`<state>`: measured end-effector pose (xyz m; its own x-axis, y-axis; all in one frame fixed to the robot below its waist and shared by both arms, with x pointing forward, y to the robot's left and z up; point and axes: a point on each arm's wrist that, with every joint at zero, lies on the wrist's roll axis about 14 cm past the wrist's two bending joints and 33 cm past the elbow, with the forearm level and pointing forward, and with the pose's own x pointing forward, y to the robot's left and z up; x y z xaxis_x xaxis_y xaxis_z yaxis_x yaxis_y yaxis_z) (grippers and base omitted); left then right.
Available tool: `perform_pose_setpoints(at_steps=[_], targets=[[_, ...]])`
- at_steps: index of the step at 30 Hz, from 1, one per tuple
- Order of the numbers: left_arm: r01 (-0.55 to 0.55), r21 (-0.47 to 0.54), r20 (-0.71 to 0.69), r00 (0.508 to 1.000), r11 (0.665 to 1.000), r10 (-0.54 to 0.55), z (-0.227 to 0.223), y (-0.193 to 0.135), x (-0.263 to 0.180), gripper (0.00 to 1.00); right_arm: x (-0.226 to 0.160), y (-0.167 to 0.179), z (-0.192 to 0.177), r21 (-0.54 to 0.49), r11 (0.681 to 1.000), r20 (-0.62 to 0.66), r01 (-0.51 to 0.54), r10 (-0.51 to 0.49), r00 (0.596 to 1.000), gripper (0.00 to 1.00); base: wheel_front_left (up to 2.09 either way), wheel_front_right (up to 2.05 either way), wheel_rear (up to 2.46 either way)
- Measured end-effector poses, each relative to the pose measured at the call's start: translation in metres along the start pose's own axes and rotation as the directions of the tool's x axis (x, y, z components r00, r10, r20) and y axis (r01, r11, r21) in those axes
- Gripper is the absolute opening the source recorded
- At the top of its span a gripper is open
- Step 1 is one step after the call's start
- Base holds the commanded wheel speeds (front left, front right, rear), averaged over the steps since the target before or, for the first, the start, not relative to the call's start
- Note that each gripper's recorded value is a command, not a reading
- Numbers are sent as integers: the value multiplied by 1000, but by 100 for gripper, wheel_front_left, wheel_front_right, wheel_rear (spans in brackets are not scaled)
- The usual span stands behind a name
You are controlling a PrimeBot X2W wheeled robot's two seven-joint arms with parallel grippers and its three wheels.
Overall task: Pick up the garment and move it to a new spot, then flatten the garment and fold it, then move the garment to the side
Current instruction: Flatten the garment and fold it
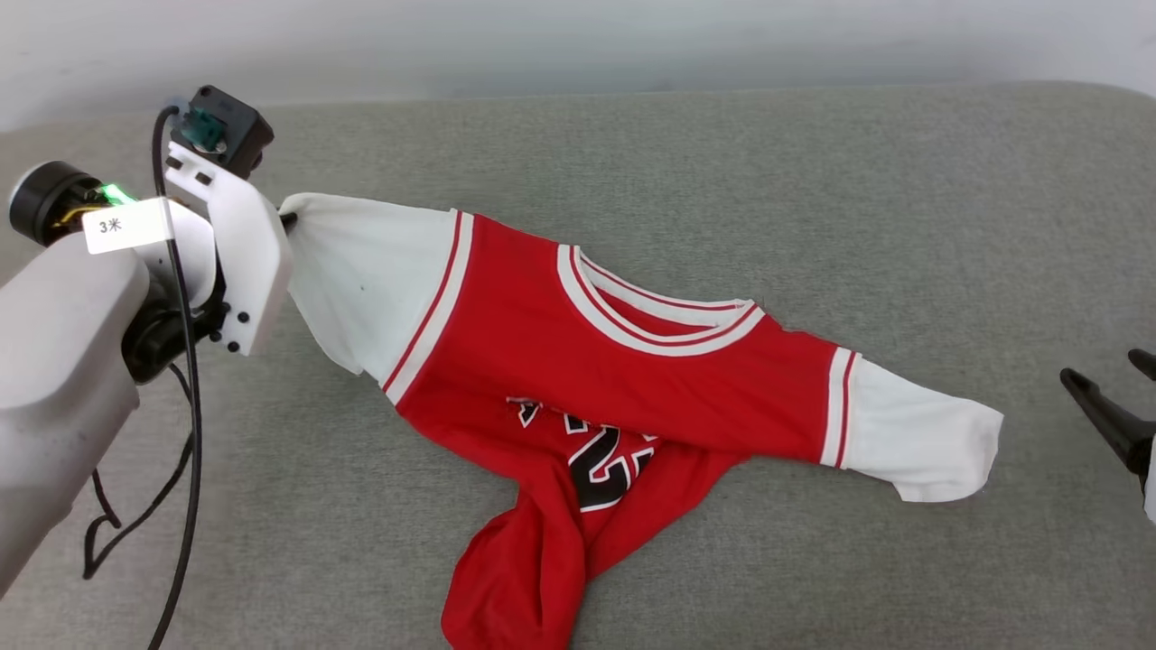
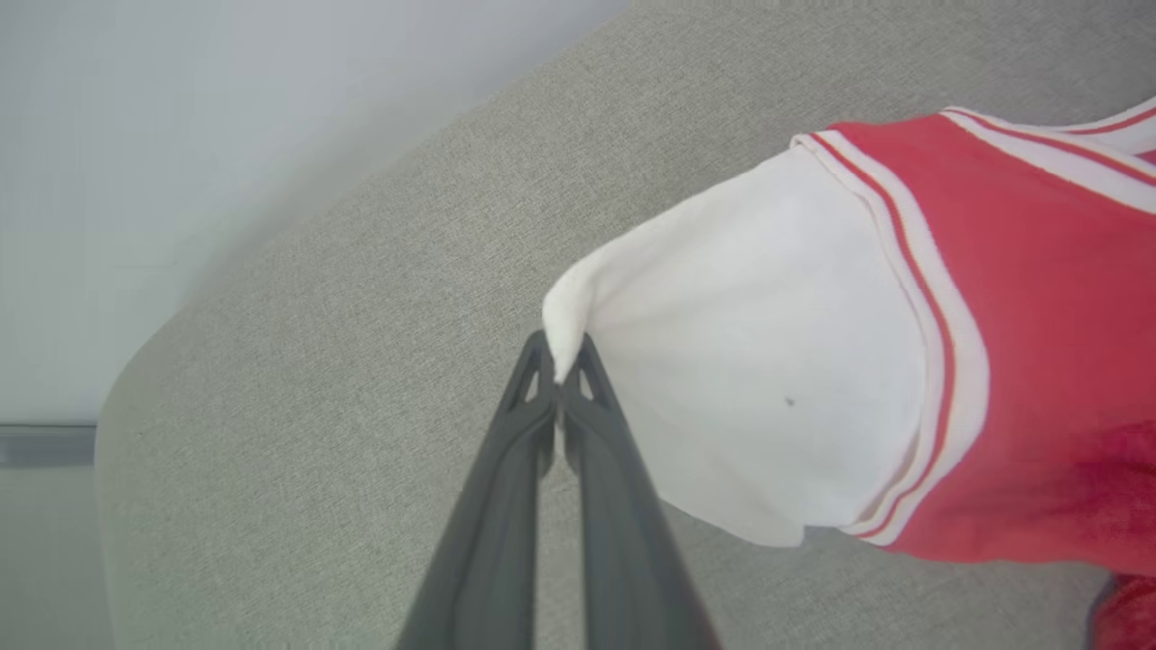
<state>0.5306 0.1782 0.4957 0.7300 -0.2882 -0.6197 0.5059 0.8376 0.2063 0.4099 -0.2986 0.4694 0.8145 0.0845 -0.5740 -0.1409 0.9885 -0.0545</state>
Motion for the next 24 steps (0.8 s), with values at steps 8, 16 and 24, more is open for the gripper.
perform_pose_setpoints(at_steps=[8,16,24], targets=[[-79,3,46,996,997,79,1,24,-19,0,3,40,20,-85,988,-43,-131,128,991,100,0,0,0],[-86,1,51,995,996,86,-3,26,-19,0,14,71,25,-210,951,-152,-226,197,969,100,0,0,0],[-75,10,60,995,997,74,-1,24,-8,0,43,81,-17,-239,927,-378,-289,185,907,100,0,0,0]])
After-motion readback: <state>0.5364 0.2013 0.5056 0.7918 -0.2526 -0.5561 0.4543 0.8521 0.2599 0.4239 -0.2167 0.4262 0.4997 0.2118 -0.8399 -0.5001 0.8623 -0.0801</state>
